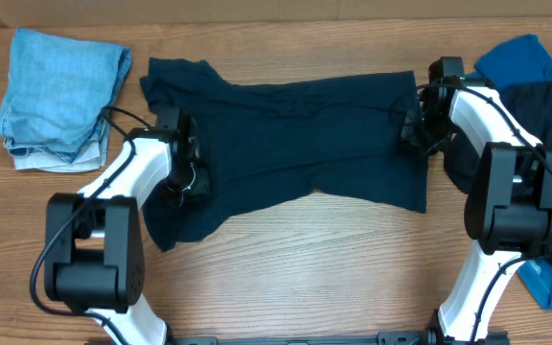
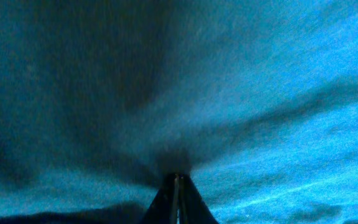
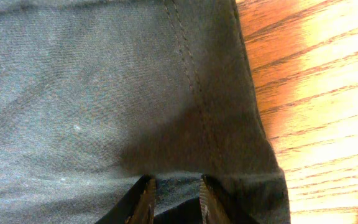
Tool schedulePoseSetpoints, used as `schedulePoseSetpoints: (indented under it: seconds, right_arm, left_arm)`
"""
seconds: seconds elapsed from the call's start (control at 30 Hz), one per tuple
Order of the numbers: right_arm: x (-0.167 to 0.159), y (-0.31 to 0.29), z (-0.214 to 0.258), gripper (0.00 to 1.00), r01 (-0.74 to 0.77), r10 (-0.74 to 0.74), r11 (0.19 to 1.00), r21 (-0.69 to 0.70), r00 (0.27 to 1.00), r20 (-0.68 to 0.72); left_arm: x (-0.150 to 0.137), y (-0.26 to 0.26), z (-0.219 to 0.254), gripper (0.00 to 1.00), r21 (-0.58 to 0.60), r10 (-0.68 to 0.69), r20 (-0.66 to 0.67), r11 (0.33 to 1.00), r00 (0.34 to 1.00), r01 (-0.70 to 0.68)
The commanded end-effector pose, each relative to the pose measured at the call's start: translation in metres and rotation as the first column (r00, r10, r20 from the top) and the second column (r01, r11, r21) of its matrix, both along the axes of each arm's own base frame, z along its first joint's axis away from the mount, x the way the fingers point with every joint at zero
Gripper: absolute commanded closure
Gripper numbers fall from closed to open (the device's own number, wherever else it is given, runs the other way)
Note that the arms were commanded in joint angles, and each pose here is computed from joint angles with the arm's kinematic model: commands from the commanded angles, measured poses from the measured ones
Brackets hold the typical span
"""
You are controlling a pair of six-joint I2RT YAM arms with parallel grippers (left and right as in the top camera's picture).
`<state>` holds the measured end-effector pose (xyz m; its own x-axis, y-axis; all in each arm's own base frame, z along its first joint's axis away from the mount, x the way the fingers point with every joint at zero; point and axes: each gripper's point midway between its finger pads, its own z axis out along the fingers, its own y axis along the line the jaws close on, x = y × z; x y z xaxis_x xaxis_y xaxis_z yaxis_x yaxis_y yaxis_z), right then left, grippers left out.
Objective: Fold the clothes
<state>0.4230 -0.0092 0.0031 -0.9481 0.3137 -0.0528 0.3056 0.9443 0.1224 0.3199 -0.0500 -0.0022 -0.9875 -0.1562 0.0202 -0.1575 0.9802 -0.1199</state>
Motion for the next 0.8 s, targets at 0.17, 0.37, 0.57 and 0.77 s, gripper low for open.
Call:
schedulePoseSetpoints:
  seconds: [0.17,0.37,0.57,0.77]
  right_arm:
    - [-0.002,-0.007,0.001,0.72,0.003,-0.003,0.999,-0.033,1.0,0.002]
    - [-0.002,-0.007,0.001,0.72,0.003,-0.003,0.999,-0.033,1.0,0.001]
    - [0.023,-0.012,0.032,0.73,-0.025,0.029,0.998,-0.058,0.997,0.078]
    - [0.019,-0.011,0.099,0.67,-0.006,0.009,0.999,-0.053,0.998,0.059]
  left_arm:
    - [-0.052,0.021,-0.004,0.96,0.114,-0.016,-0.213,0.993,0.977,0.042]
    - [-0.081,0.026,0.004,0.96,0.165,0.1,-0.33,0.985,0.939,-0.047]
    - [-0.096,0.027,0.01,0.96,0.176,0.105,-0.39,0.984,0.915,-0.038]
    - [-0.088,0.027,0.007,0.96,0.174,0.113,-0.358,0.983,0.927,-0.053]
